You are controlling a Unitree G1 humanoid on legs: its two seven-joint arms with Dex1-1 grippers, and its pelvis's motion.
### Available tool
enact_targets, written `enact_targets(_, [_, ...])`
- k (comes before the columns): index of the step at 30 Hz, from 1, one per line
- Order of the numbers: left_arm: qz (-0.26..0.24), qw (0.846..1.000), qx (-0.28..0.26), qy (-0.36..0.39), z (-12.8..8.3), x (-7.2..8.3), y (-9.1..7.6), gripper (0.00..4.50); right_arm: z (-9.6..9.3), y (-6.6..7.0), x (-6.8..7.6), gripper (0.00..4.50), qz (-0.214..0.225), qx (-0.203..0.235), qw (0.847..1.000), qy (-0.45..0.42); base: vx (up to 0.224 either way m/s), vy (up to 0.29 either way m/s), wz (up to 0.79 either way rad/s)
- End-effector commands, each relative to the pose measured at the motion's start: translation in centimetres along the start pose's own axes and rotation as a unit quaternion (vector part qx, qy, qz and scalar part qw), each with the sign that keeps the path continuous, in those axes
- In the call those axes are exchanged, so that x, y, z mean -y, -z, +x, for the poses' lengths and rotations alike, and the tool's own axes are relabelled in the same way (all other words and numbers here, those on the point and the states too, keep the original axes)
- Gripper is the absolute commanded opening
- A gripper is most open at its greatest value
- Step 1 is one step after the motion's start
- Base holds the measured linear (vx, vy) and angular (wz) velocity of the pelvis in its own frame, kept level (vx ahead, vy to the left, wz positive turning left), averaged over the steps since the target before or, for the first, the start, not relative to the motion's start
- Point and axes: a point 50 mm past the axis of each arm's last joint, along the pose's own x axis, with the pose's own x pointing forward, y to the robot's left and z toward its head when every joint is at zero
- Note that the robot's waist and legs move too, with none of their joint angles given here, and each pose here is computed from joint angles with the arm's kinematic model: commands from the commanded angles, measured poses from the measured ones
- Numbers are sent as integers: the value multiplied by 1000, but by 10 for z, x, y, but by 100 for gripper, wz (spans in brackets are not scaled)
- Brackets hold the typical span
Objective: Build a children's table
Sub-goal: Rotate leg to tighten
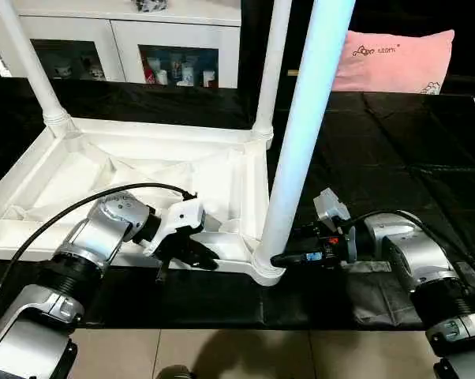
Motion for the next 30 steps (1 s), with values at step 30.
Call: enact_targets(30, [-121,947,101,-279,49,-54,-63,0,82,0,41,264,178,97,902,380,0,0,0])
